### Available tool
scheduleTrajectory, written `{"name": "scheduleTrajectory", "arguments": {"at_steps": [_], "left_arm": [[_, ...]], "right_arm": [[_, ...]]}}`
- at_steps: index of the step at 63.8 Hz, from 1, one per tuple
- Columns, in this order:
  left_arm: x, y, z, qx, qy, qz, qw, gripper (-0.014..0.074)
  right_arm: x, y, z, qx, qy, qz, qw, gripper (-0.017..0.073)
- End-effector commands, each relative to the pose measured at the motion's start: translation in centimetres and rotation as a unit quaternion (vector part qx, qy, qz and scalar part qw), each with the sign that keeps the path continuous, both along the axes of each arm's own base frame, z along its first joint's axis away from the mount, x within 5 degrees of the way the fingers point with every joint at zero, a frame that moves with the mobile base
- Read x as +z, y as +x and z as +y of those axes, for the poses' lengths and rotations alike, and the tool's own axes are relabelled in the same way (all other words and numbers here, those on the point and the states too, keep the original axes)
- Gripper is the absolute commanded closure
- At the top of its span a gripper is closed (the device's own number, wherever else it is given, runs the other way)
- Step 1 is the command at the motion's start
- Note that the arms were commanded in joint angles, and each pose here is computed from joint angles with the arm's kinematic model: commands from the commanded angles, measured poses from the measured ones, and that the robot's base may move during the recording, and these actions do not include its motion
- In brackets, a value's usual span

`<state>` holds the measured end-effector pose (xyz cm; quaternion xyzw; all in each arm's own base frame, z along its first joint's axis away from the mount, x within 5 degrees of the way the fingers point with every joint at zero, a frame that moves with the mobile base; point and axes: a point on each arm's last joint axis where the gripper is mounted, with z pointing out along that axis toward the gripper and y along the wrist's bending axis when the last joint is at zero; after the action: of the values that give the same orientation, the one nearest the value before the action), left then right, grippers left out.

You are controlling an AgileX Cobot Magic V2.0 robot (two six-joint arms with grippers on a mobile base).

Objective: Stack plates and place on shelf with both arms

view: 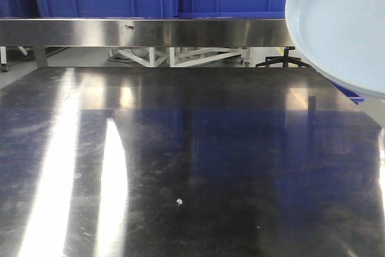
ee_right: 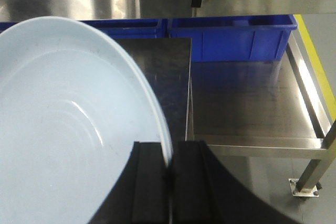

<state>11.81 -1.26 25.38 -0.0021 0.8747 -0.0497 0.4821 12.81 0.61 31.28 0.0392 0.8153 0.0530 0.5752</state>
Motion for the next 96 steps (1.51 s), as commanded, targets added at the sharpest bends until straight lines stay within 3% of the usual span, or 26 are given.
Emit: {"name": "scheduleTrajectory", "arguments": {"at_steps": [1,96], "left_arm": [[1.59,0.42,-0.06,0.000,-0.006,-0.052,0.999,0.0506],[1.59,0.42,-0.06,0.000,-0.006,-0.052,0.999,0.0506]], "right_arm": [[2.02,-0.03,-0.08,-0.002,0.000,-0.072,0.997,0.0536],[1.86,-0.02,-0.09,-0.002,0.000,-0.064,0.998,0.0536]]}}
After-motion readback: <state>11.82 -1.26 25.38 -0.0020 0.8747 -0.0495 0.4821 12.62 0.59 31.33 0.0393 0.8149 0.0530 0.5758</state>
